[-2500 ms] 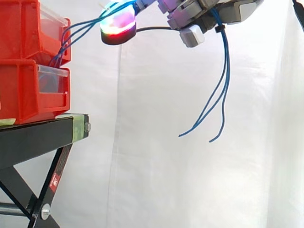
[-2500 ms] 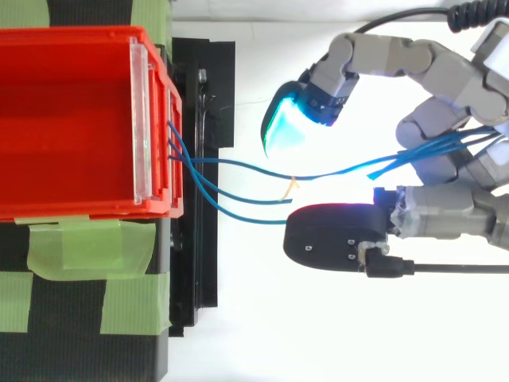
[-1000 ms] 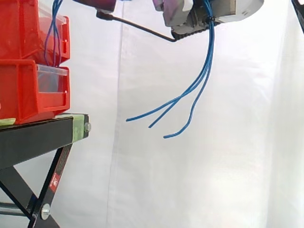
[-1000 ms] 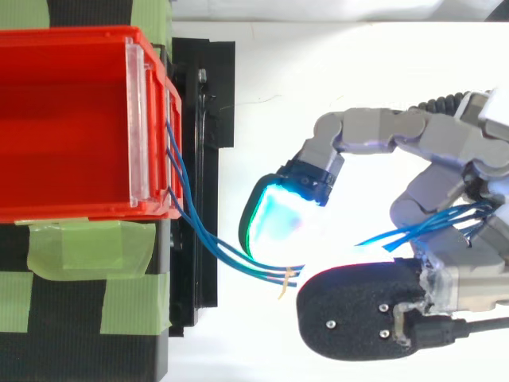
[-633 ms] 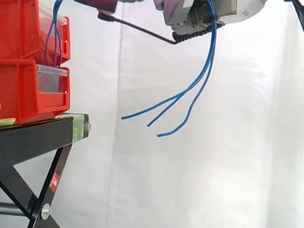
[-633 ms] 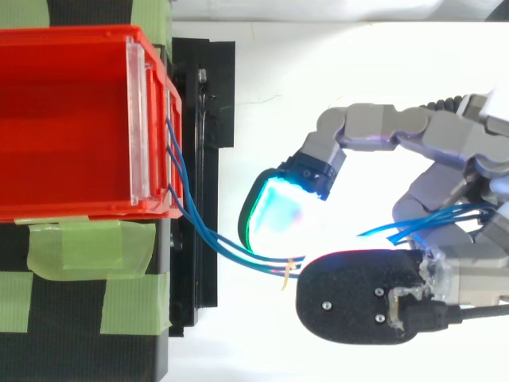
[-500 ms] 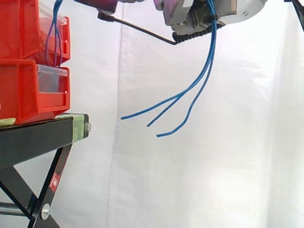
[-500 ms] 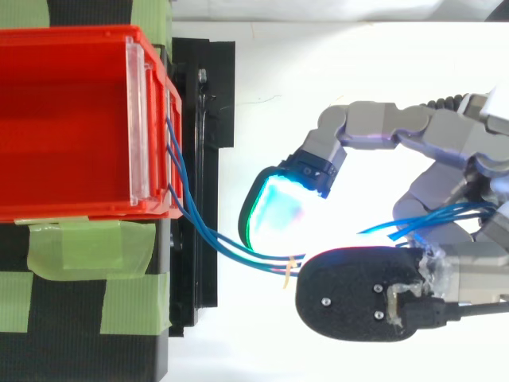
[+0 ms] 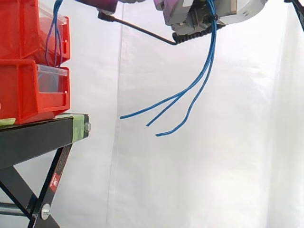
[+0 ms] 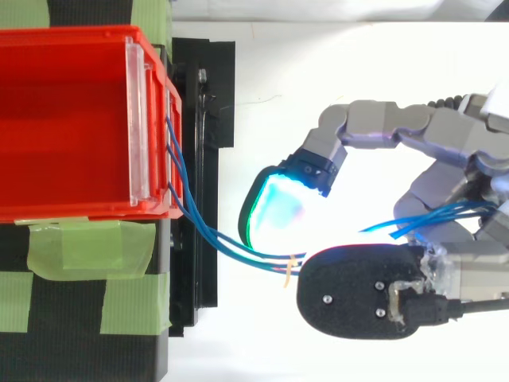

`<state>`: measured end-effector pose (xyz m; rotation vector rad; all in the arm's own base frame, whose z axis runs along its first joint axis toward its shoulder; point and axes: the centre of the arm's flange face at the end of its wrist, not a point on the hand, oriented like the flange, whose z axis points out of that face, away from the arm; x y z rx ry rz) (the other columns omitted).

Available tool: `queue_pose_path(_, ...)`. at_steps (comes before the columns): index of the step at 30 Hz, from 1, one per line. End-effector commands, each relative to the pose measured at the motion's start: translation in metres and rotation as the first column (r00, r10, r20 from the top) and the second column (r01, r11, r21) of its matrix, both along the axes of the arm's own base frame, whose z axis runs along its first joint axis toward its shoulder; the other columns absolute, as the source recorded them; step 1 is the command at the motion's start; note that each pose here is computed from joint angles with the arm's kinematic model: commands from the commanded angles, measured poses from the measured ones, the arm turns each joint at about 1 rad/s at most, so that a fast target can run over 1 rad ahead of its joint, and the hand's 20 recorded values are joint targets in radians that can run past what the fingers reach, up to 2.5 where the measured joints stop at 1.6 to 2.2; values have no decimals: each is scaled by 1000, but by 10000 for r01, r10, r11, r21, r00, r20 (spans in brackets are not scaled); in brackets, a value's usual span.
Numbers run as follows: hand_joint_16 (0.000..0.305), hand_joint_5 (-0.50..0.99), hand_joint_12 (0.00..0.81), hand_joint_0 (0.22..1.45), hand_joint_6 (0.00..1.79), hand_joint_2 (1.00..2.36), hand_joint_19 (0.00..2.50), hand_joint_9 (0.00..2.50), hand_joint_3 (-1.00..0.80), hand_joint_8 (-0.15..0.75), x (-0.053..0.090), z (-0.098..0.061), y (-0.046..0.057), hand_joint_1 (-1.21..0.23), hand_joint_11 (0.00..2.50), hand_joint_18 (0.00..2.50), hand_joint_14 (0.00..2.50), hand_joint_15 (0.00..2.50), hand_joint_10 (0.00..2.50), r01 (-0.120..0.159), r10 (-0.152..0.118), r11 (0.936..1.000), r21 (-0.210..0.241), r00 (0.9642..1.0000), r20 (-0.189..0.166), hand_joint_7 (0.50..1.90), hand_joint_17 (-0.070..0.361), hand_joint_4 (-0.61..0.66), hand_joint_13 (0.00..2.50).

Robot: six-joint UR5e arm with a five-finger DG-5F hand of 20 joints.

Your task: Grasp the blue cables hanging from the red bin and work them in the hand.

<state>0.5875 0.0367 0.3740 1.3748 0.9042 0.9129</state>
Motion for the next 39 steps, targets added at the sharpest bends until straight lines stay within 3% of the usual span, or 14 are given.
queue_pose_path(1,203,25,533,1074,359,1004,759,1805,107,455,0,0,0,-698,2500,2500,2500,1398,2500,1,-1,10000,46,10000,16,1194,153,319,1889)
queue_pose_path(11,203,16,533,991,228,1002,759,1805,40,455,0,0,0,-752,2500,2500,2500,1398,2500,0,-1,9998,173,10000,70,1237,153,338,1889)
queue_pose_path(16,203,21,533,1086,160,1007,759,1805,112,455,0,0,0,-748,2500,2500,2500,1398,2500,-2,-2,9995,329,9999,136,1267,153,291,1889)
queue_pose_path(28,203,22,533,1199,220,1007,759,1805,148,455,-3,-2,-1,-705,2500,2500,2500,1398,2500,5,-15,9967,810,9999,113,1226,153,247,1889)
queue_pose_path(30,203,27,533,1179,226,1009,759,1805,84,455,-3,-2,-1,-703,2500,2500,2500,1398,2500,5,-15,9966,824,9999,119,1222,153,249,1889)
queue_pose_path(34,203,64,533,974,178,1015,759,1805,-249,455,-3,-1,-1,-697,2500,2500,2500,1398,2500,3,-15,9965,836,9999,147,1274,153,296,1889)
queue_pose_path(35,203,73,533,958,172,1016,759,1805,-279,455,-3,-2,-1,-692,2500,2500,2500,1398,2500,4,-15,9966,830,9999,133,1283,153,298,1889)
queue_pose_path(37,203,92,533,908,183,1016,759,1805,-510,455,-3,-2,-1,-676,2500,2500,2500,1398,2500,5,-15,9966,824,9999,119,1303,153,306,1889)
queue_pose_path(39,203,104,533,896,202,1015,759,1805,-564,455,-3,-2,-1,-674,2500,2500,2500,1398,2500,-10,0,9965,838,9999,125,1298,153,319,1889)
